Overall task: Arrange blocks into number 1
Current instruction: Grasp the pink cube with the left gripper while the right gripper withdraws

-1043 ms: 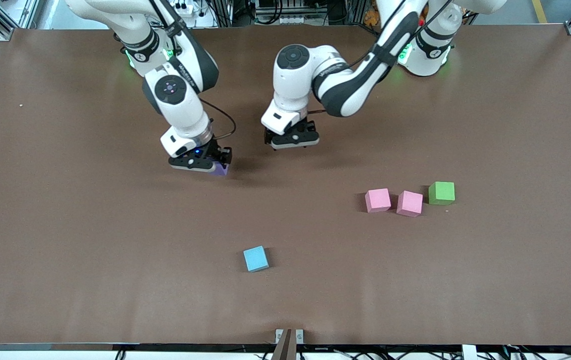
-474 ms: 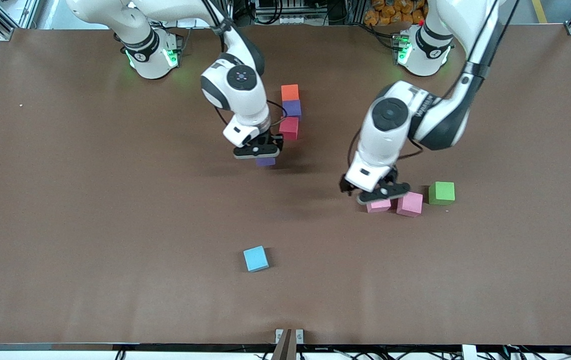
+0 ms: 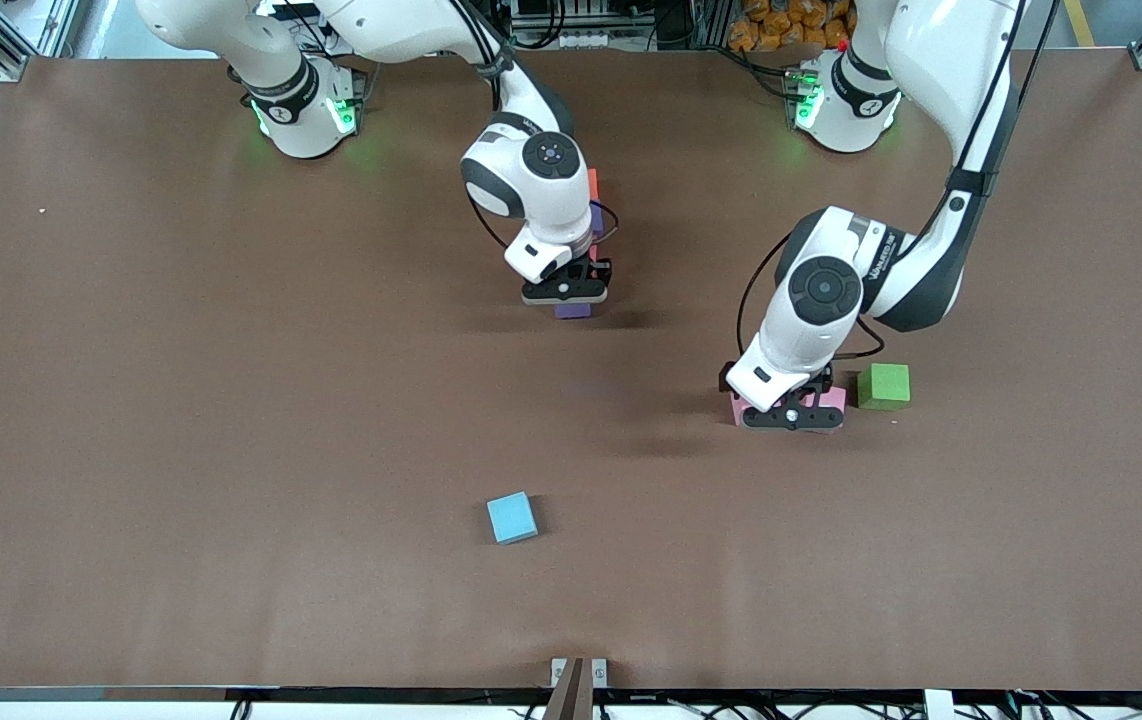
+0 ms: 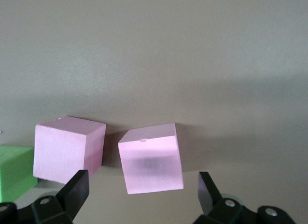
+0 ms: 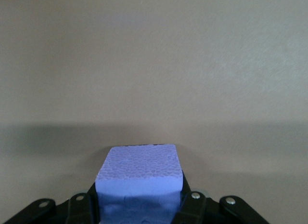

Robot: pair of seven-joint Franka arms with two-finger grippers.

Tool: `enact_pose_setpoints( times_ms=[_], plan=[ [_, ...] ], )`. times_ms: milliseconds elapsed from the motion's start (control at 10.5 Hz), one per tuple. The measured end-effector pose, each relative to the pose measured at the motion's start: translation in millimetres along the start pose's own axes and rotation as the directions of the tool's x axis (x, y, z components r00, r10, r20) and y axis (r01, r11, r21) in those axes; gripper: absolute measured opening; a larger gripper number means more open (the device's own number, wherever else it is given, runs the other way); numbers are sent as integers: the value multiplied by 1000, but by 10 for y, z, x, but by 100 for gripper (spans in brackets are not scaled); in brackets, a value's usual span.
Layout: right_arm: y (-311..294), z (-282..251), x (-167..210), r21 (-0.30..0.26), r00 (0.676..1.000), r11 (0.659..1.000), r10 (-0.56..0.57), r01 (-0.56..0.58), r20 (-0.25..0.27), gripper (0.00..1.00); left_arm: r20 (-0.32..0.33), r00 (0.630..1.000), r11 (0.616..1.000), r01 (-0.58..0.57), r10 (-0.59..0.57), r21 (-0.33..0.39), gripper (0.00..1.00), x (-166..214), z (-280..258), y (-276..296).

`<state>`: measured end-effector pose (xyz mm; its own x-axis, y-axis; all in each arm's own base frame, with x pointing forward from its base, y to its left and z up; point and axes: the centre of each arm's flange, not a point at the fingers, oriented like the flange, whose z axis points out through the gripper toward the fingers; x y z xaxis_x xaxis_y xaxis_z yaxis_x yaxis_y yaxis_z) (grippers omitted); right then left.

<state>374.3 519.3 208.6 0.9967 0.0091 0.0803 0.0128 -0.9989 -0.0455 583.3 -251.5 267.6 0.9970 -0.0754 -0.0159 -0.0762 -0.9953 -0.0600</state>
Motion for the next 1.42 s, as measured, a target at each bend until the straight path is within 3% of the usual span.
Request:
enact_pose_setpoints(
  times_ms=[190, 379, 569, 664, 854, 1043, 1233, 1423],
  plan=[
    [-51, 0, -71, 0, 1000, 1000, -4, 4, 1, 59, 39, 999, 998, 37, -36, -51, 100, 32, 119, -121],
    [-56, -2, -73, 0, 1000, 1000, -4, 4, 0, 67, 61, 995, 992, 87, -81, -89, 100, 26, 149, -112],
    [-53, -19, -48, 2, 1000, 1000, 2, -2, -3, 93, 71, 991, 989, 118, -112, -85, 100, 31, 203, -146],
    [-27, -74, 15, 7, 1000, 1000, 16, -16, -12, 100, 78, 990, 989, 125, -119, -80, 100, 34, 251, -171],
    [261, -373, 365, 25, 995, 995, 92, -91, -39, 100, 92, 983, 984, 164, -158, -66, 100, 47, 351, -252],
    [925, -771, 836, 23, 977, 979, 204, -203, -59, 100, 100, 972, 974, 218, -211, -57, 100, 49, 393, -262],
    [1493, -1240, 1219, -12, 974, 976, 216, -217, -64, 100, 95, 967, 968, 243, -237, -58, 100, 66, 369, -232],
    [2068, -1813, 1553, -79, 986, 983, 165, -167, -32, 100, 89, 966, 966, 251, -245, -61, 100, 97, 349, -195]
  ],
)
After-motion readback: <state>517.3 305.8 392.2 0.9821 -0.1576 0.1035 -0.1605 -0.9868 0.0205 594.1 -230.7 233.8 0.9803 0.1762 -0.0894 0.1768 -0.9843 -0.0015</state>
